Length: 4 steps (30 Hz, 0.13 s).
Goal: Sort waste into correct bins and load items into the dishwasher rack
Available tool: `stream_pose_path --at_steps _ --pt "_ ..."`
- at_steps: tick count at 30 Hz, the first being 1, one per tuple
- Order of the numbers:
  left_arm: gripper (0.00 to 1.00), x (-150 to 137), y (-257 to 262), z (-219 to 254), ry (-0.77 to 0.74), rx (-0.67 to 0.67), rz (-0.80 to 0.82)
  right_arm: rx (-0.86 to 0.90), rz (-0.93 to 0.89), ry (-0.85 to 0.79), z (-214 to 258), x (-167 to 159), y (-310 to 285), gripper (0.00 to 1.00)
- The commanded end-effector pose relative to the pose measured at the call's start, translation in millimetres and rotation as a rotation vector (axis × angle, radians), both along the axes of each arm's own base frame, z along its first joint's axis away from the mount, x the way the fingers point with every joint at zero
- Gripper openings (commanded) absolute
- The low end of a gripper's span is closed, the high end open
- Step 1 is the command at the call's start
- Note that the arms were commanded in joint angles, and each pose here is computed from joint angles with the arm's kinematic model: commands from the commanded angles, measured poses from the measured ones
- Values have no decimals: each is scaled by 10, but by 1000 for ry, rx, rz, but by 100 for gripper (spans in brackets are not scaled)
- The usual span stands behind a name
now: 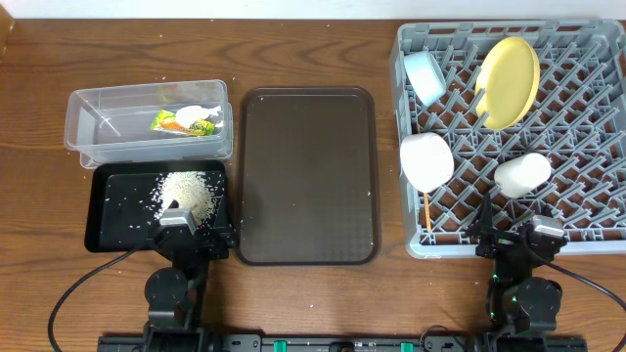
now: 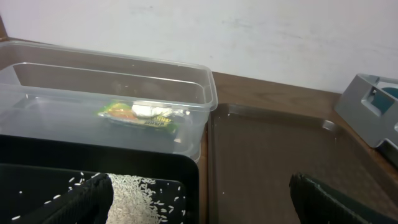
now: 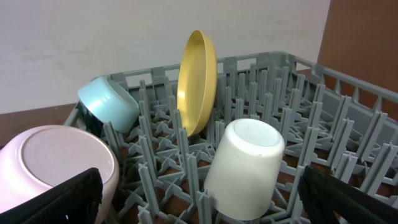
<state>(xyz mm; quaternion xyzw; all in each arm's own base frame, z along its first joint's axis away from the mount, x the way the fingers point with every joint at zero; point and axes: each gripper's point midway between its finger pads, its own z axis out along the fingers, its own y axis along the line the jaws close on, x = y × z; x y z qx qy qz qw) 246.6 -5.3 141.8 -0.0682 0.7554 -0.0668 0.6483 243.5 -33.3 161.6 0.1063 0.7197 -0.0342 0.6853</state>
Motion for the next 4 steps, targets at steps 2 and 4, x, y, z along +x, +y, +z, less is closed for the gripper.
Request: stream_pose_path --at_steps 2,4 --pt "93 -19 23 -168 56 13 9 -12 6 2 -8 1 13 99" --pt "93 -19 23 -168 56 13 9 -13 6 2 -8 1 12 99"
